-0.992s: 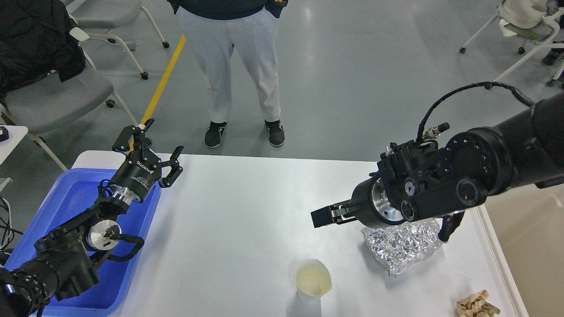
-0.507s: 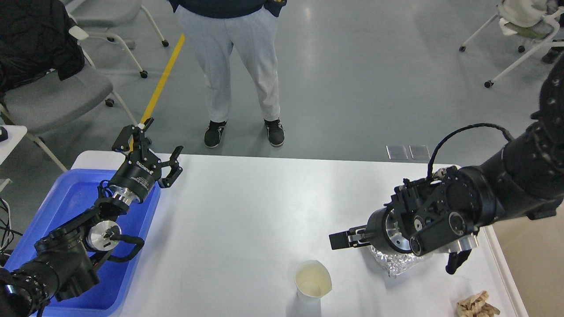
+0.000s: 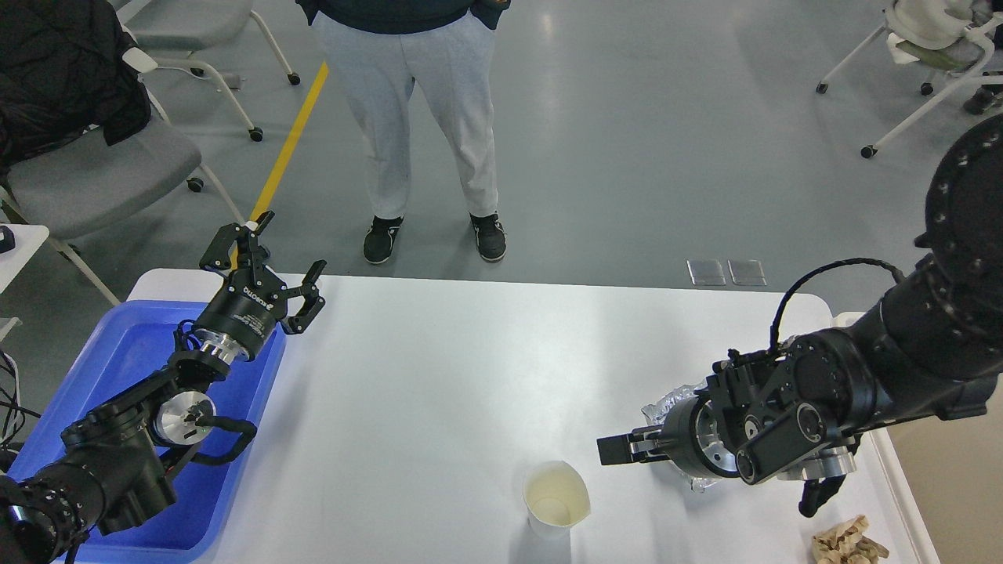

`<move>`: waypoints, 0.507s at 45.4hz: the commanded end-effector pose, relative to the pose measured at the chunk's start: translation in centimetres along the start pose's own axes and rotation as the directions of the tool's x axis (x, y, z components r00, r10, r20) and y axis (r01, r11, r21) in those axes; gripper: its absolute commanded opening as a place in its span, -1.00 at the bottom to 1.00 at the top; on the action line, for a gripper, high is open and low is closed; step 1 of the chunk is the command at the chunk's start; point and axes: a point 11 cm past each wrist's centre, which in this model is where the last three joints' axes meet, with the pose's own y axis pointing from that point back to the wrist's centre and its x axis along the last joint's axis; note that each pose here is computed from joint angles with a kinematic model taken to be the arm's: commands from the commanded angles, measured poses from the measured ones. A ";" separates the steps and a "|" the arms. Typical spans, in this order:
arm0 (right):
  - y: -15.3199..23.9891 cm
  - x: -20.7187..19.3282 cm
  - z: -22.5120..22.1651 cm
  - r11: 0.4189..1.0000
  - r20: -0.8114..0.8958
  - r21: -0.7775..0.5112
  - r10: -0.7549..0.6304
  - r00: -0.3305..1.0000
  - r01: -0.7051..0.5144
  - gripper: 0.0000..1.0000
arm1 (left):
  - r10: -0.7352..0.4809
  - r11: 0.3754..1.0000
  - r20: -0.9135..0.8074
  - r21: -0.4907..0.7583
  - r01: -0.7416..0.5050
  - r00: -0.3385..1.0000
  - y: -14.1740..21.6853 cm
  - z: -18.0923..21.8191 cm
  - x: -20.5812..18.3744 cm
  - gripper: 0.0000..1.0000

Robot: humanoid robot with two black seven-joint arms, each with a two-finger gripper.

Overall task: Tidy desktop
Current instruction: 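Lower the right gripper down beside the white paper cup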

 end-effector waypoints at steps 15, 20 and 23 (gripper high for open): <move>0.8 1.5 -7.8 0.979 0.076 0.196 -0.070 0.995 0.054 1.00 | 0.000 1.000 0.000 0.000 0.000 1.000 0.0 0.0 0.0 1.00; 0.7 1.1 -7.7 0.978 0.080 0.198 -0.080 0.994 0.063 1.00 | 0.000 1.000 0.000 0.000 0.000 1.000 0.0 0.0 0.0 1.00; 0.6 1.0 -7.6 0.978 0.083 0.197 -0.084 0.993 0.066 1.00 | 0.000 1.000 0.000 0.000 0.000 1.000 0.0 0.0 0.0 1.00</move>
